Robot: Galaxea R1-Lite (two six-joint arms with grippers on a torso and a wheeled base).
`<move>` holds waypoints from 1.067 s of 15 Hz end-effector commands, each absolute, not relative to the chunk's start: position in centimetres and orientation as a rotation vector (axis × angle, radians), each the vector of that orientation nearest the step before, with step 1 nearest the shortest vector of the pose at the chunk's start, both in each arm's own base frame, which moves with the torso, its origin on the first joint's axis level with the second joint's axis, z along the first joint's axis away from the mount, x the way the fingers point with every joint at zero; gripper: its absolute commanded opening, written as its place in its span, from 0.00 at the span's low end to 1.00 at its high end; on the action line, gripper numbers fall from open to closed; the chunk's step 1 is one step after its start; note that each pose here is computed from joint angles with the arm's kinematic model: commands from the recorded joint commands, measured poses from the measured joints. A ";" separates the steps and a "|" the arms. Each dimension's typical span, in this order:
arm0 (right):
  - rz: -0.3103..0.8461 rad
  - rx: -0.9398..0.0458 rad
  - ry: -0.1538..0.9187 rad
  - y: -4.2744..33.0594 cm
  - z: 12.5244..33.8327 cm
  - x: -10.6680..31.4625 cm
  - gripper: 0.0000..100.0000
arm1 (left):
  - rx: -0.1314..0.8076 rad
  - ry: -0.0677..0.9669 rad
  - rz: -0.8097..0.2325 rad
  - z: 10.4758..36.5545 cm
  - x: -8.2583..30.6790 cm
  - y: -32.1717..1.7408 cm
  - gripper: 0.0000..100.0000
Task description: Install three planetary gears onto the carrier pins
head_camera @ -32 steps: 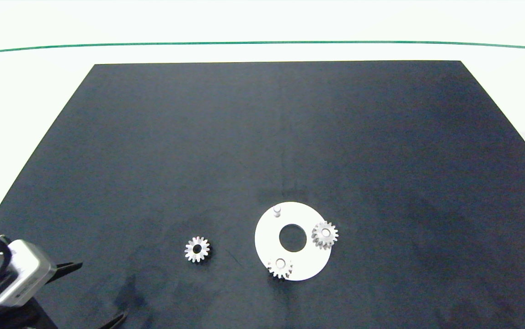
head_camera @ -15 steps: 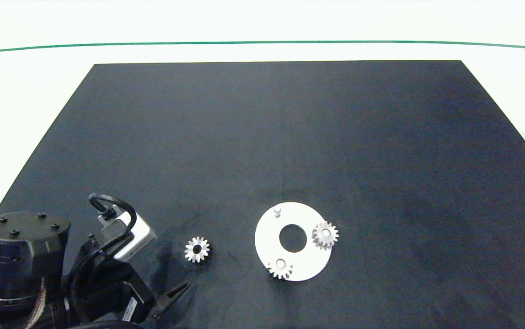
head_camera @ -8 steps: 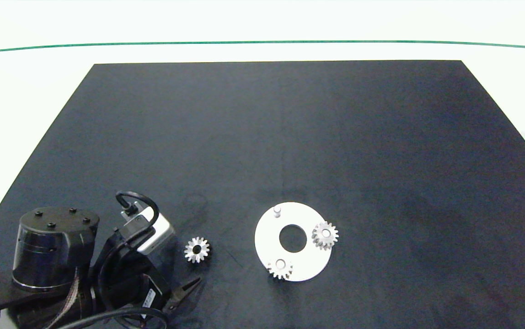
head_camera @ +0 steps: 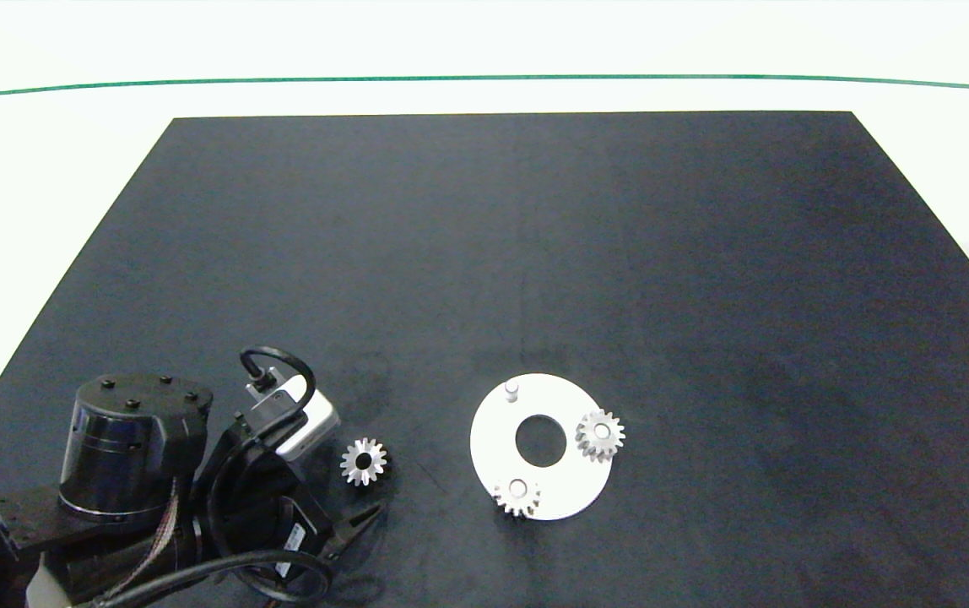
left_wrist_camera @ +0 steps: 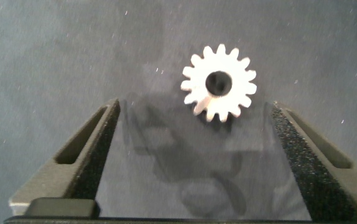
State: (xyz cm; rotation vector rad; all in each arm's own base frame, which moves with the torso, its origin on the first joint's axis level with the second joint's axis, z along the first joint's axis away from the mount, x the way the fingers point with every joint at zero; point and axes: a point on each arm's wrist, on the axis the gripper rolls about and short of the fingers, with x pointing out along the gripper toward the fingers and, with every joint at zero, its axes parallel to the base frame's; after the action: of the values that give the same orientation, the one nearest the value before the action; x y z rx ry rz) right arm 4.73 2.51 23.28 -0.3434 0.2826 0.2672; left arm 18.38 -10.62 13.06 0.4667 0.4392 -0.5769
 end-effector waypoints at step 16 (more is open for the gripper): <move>0.266 -0.350 0.290 2.7 23.3 4.9 1.00 | 0.451 0.418 -0.591 12.8 19.6 -12.0 0.60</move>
State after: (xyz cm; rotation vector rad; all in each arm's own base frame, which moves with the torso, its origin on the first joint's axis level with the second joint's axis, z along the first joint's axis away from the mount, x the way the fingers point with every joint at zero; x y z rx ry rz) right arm 4.91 2.65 23.30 -0.3464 0.2882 0.2679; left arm 19.59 -11.96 12.71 0.4501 0.4224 -0.5920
